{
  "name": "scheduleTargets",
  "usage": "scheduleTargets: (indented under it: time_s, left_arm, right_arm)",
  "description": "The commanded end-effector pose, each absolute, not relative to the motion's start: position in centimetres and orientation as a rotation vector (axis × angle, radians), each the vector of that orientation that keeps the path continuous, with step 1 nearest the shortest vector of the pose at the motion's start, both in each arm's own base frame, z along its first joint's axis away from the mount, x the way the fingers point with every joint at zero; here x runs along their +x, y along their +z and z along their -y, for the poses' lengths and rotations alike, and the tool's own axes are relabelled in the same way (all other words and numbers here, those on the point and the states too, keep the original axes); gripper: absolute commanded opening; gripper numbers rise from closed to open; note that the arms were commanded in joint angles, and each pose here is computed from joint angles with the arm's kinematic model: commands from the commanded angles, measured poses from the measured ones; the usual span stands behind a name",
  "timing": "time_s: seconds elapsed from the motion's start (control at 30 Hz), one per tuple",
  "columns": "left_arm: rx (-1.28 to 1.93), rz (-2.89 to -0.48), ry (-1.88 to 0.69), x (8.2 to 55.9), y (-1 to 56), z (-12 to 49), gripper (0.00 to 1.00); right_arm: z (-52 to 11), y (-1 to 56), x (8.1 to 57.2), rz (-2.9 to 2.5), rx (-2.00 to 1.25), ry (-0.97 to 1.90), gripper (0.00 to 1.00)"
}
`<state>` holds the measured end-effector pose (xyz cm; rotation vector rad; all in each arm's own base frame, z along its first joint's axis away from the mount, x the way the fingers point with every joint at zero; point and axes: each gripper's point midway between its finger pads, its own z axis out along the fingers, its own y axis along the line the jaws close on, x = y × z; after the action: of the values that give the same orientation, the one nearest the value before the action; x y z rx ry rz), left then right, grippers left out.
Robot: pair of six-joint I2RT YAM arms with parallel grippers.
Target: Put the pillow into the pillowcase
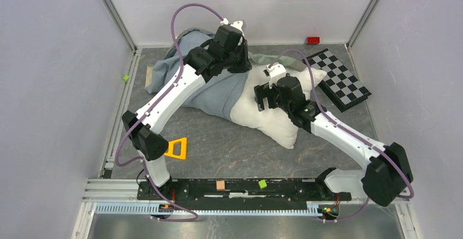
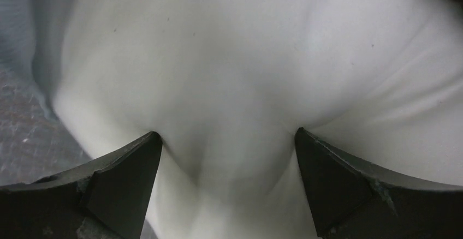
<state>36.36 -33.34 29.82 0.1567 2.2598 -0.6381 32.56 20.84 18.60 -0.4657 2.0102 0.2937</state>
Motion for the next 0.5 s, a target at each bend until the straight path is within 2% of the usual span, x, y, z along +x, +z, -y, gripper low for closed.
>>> scheduleTargets:
  time_s: [0.0, 0.07, 0.1, 0.13, 0.23, 0.33, 0.47]
  left_arm:
    - [0.227, -2.116, -0.956, 31.4, 39.6, 36.1, 0.03]
    - [0.254, -2.111, -0.976, 30.6, 40.5, 37.0, 0.03]
    - [0.260, -2.107, -0.970, 30.4, 40.8, 37.2, 0.03]
    - [0.259, -2.104, -0.960, 30.5, 40.9, 37.2, 0.03]
    - [0.243, -2.126, -0.932, 31.2, 40.0, 37.1, 0.02]
    - [0.251, -2.149, -0.992, 30.7, 39.6, 38.6, 0.02]
    - [0.292, -2.113, -1.064, 29.6, 41.0, 40.8, 0.02]
  right_arm:
    - [-22.9, 19.6, 34.9, -1.961, -0.425, 0.333, 0.94]
    - [-23.6, 21.3, 35.0, -1.964, -0.389, 0.384, 0.71]
    - [-23.8, 22.9, 34.9, -1.962, -0.367, 0.416, 0.49]
    - [-24.2, 25.0, 34.6, -1.939, -0.343, 0.464, 0.33]
    - [-24.9, 30.8, 33.7, -1.872, -0.301, 0.586, 0.01]
    - [-25.0, 33.3, 33.6, -1.849, -0.253, 0.625, 0.00]
    - [-25.6, 30.1, 33.9, -1.902, -0.155, 0.703, 0.00]
